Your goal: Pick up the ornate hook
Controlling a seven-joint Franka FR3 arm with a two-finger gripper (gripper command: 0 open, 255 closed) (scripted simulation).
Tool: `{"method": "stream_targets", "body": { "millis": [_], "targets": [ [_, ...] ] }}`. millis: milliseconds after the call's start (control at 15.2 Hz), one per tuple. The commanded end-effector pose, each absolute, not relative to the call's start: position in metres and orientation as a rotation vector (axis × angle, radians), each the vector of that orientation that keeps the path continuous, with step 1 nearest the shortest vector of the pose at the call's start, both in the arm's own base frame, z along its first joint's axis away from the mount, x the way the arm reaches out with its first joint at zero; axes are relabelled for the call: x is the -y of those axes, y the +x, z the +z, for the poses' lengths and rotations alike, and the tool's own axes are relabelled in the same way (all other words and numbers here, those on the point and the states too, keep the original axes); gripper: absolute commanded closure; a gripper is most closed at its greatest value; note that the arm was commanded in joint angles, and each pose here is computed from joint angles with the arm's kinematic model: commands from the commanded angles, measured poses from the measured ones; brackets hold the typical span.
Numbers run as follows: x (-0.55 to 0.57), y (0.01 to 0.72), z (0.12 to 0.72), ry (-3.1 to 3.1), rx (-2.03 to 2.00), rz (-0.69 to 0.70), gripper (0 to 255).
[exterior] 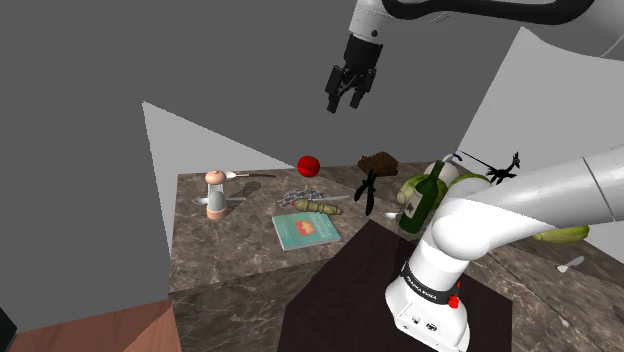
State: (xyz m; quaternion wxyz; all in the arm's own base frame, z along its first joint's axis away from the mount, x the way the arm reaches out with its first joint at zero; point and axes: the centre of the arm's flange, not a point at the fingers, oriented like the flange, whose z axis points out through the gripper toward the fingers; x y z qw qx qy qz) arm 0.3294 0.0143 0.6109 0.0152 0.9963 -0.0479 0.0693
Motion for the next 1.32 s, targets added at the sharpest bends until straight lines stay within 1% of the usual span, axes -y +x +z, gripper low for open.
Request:
{"method": "stream_targets", "body": {
  "millis": [0, 1254],
  "targets": [
    [-0.014, 0.329, 0.611, 3.100, 0.149, 0.215, 0],
    [0.088, 0.403, 0.387, 3.144, -0.232, 0.027, 0]
  ]
}}
